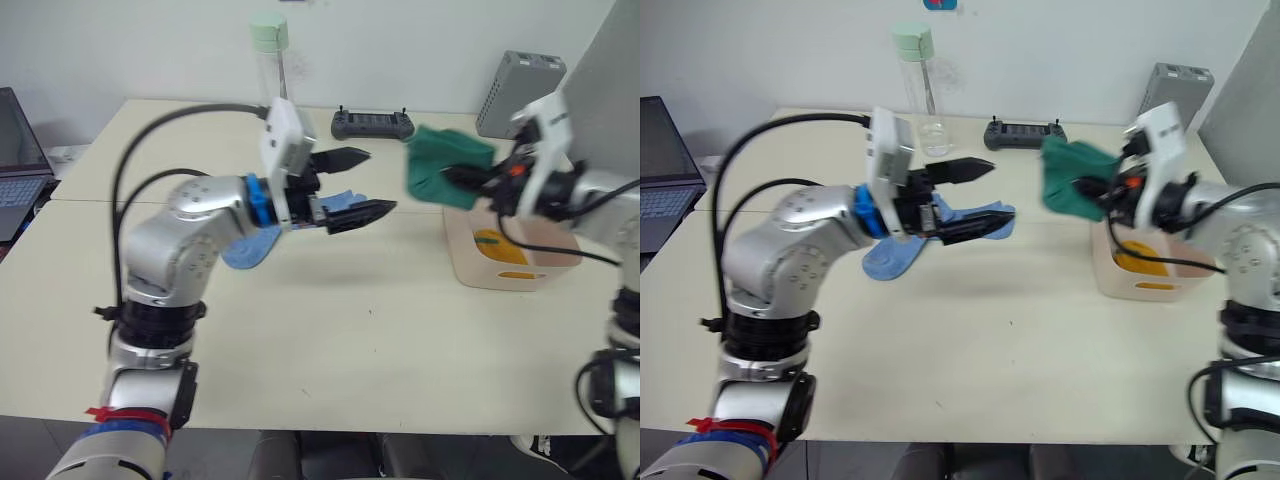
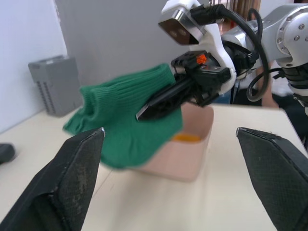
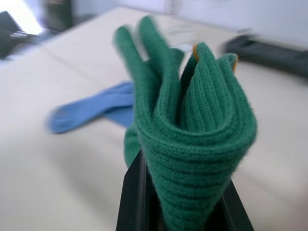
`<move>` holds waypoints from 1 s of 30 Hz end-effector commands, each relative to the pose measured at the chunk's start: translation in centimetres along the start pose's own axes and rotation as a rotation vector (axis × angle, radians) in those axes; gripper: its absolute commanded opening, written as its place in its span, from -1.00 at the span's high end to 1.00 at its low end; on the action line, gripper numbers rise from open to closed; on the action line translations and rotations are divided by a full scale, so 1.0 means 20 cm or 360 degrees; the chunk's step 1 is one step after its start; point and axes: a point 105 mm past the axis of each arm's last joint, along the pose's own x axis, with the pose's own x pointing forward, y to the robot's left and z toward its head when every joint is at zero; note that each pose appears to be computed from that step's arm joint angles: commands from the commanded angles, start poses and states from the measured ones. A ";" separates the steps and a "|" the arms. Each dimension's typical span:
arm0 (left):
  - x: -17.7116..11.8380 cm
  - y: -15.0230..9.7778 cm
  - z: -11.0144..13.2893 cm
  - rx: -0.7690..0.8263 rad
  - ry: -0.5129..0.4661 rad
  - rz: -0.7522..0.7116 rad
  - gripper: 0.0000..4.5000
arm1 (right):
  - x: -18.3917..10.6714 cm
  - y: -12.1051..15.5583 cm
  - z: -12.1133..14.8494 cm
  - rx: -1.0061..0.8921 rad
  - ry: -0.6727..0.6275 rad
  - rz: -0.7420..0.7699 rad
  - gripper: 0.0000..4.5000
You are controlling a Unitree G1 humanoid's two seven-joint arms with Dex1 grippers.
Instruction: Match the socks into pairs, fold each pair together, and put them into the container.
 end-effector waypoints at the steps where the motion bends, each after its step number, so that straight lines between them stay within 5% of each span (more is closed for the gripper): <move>1: 0.12 -0.05 0.03 0.0040 -0.0120 0.0052 -0.99 | -0.09 -0.11 0.04 -0.0495 0.0076 -0.0146 1.00; 10: 0.25 -0.12 0.00 -0.0015 -0.0190 0.0016 -0.99 | -0.13 -0.30 -0.24 -0.1358 0.0577 -0.0087 1.00; 22: 0.22 -0.18 -0.05 -0.0002 -0.0091 -0.0041 -0.99 | 0.03 -0.40 -0.37 -0.1609 0.0706 0.0007 1.00; 30: 0.22 -0.17 -0.04 0.0002 -0.0100 -0.0014 -0.99 | 0.04 -0.32 -0.51 -0.1611 0.0855 0.0298 1.00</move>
